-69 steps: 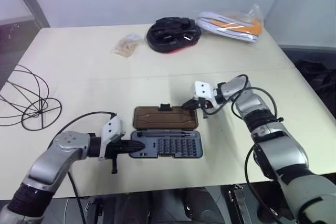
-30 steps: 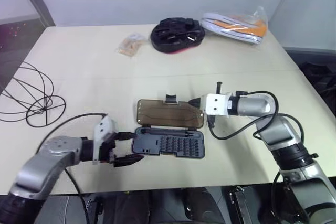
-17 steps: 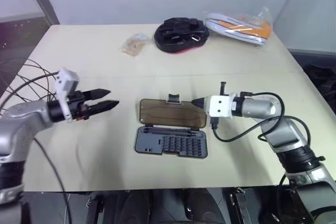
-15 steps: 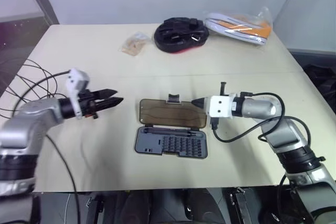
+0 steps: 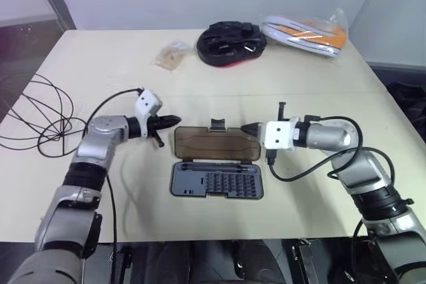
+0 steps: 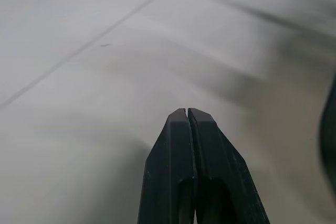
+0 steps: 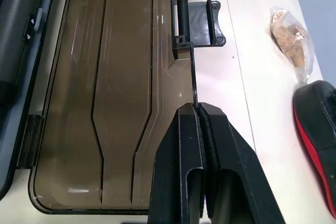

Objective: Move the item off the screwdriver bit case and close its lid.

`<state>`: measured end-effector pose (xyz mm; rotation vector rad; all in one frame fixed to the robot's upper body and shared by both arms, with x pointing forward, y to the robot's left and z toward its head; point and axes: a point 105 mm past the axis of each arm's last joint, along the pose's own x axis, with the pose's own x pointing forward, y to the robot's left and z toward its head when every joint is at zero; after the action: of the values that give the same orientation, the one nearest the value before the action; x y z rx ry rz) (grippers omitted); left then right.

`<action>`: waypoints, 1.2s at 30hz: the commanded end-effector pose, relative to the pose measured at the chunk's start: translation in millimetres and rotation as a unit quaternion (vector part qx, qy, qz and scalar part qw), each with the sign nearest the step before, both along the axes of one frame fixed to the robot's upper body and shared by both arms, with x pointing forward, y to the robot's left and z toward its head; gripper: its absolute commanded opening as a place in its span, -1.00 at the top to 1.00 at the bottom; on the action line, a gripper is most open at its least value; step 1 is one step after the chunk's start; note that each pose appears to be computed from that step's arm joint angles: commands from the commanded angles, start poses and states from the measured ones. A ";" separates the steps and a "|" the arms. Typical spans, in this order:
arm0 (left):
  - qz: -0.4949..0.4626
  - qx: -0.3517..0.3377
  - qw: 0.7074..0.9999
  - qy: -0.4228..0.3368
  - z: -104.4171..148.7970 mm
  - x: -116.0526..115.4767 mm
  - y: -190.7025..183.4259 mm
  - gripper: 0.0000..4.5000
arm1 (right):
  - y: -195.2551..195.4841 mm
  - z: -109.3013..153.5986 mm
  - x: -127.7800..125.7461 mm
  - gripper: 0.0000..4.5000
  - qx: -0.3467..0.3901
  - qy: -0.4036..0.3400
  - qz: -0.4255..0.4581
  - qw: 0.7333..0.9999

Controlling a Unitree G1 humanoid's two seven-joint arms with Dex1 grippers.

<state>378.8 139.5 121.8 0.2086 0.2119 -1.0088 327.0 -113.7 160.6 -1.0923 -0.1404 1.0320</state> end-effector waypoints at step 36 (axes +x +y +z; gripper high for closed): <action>-0.336 0.038 0.941 0.021 47.1 -105.8 -48.9 1.00 | -60.1 20.2 -139.1 -0.30 0.107 0.332 -0.039 0.936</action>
<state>287.8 92.6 166.0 0.3144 0.2154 -1.6132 188.8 -176.4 178.3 -0.4677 0.3634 1.2460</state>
